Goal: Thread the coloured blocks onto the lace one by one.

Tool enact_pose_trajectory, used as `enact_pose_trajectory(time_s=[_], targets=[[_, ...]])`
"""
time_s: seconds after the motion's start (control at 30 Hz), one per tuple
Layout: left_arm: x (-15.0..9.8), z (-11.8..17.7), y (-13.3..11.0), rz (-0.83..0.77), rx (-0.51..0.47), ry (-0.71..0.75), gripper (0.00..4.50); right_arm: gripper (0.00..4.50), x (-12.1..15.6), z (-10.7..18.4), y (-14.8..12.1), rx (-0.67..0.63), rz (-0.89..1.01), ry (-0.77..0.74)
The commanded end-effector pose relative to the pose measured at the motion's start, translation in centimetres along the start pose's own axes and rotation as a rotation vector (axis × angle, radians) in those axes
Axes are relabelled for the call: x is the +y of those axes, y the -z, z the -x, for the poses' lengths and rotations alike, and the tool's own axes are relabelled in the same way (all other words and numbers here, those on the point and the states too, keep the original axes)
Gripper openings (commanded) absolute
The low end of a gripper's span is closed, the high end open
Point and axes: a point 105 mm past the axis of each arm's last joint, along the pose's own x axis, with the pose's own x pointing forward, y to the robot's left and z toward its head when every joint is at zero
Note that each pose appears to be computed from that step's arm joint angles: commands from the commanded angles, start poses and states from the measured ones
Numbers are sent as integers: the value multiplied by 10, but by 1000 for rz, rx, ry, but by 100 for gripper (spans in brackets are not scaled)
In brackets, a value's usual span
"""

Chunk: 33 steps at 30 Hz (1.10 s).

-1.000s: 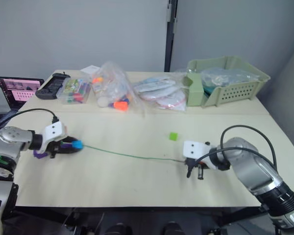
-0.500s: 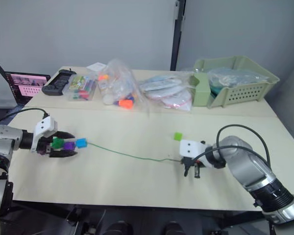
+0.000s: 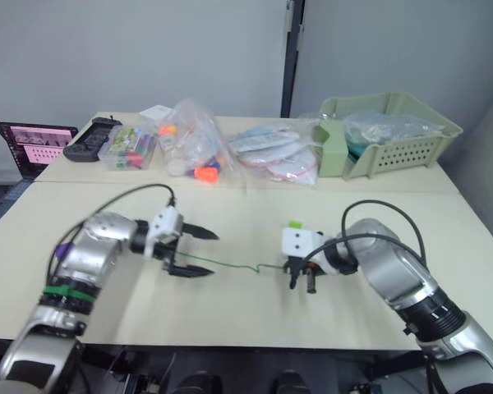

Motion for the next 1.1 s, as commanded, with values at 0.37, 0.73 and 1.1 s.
enact_pose_trajectory(time_s=[0.37, 0.73, 1.1], targets=[[-18, -48, -8, 30, -109, 0, 420, 0, 10, 5, -32, -49, 33, -38], [-17, -52, -15, 39, -137, -9, 267, 0, 11, 5, -31, -40, 28, -37], [-18, -50, -21, 50, -170, -5, 152, 0, 12, 5, -29, -31, 24, -40]])
